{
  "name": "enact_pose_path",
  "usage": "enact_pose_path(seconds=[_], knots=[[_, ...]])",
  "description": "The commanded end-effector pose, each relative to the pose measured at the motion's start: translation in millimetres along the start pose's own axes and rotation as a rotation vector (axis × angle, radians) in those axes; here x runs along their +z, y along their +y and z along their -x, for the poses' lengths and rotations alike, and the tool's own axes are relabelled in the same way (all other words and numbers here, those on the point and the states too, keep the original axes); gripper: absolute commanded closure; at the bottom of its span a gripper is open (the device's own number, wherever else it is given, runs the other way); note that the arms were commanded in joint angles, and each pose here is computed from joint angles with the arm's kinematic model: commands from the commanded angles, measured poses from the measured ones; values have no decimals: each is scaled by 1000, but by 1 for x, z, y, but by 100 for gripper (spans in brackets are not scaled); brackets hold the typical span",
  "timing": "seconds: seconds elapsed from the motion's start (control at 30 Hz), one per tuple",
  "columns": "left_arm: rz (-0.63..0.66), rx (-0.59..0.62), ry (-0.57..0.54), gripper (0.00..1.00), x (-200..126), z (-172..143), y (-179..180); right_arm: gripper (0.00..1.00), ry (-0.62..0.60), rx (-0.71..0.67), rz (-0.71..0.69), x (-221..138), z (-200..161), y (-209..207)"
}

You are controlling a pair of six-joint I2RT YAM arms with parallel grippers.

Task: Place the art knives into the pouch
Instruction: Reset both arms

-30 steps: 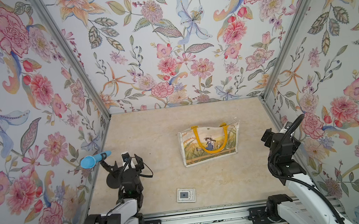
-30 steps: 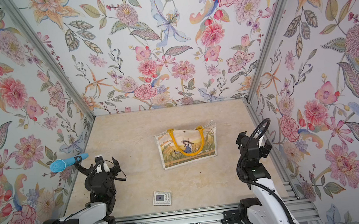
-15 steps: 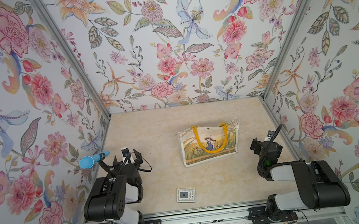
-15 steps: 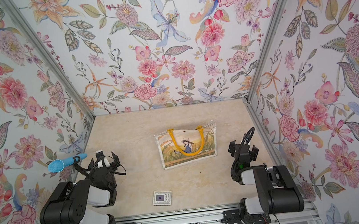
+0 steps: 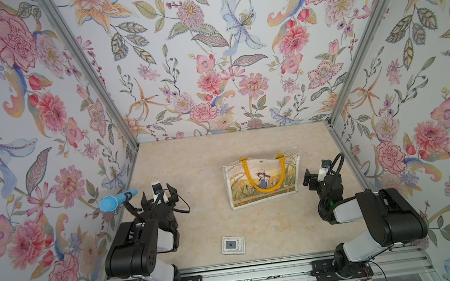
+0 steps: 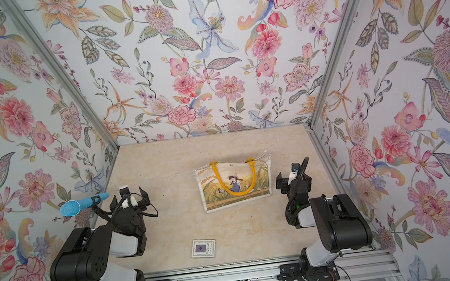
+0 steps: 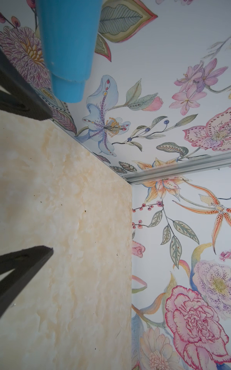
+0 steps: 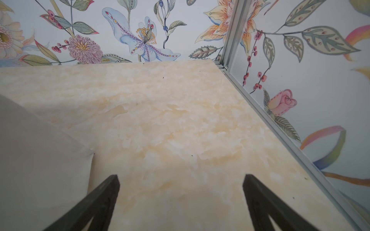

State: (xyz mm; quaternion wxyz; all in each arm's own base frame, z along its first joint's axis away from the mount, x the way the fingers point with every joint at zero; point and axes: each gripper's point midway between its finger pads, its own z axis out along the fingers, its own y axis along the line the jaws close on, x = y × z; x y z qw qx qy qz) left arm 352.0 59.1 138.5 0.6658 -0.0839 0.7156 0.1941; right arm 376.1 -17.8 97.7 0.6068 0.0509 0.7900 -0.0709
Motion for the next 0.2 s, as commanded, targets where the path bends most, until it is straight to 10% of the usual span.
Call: enact_pose_path(seconds=[0.0,0.17], knots=[[-14,-9,-44,0,1,12,-5,0,-34,-15,22,4,12,4],[-15,-8,-43,0,1,12,-5,0,-36,-13,23,3,12,3]])
